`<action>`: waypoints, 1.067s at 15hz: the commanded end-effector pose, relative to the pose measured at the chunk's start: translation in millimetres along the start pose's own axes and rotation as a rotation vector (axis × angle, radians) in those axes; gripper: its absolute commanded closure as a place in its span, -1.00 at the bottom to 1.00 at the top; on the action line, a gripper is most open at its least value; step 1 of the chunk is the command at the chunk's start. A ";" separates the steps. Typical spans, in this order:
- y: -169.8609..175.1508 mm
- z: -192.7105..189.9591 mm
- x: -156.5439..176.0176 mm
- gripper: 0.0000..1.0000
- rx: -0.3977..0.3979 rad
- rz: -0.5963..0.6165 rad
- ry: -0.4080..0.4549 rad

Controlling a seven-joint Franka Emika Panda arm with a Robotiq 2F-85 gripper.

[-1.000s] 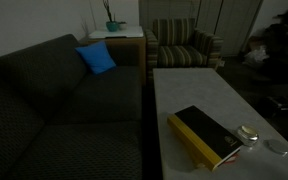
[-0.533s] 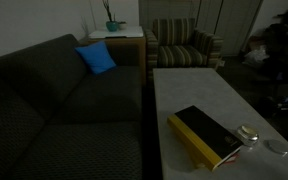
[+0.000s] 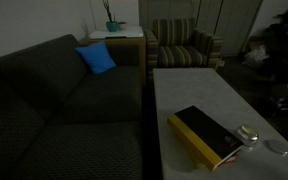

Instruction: Cover the silver bottle with the silver lid

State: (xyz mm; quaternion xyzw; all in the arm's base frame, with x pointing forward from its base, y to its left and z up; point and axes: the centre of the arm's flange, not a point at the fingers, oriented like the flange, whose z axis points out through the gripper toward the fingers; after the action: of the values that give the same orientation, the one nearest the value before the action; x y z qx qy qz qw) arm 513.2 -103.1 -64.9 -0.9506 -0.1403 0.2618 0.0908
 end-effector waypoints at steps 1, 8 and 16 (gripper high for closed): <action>25.0 27.4 34.5 -1.00 0.097 0.066 0.067; 35.4 59.1 34.6 -1.00 0.098 0.084 0.010; 51.7 72.6 64.5 -1.00 0.080 0.138 0.116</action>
State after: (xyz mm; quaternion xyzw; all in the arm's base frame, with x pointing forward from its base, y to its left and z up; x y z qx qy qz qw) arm 531.3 -119.0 -151.6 -0.9605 -0.0778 0.2409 0.1154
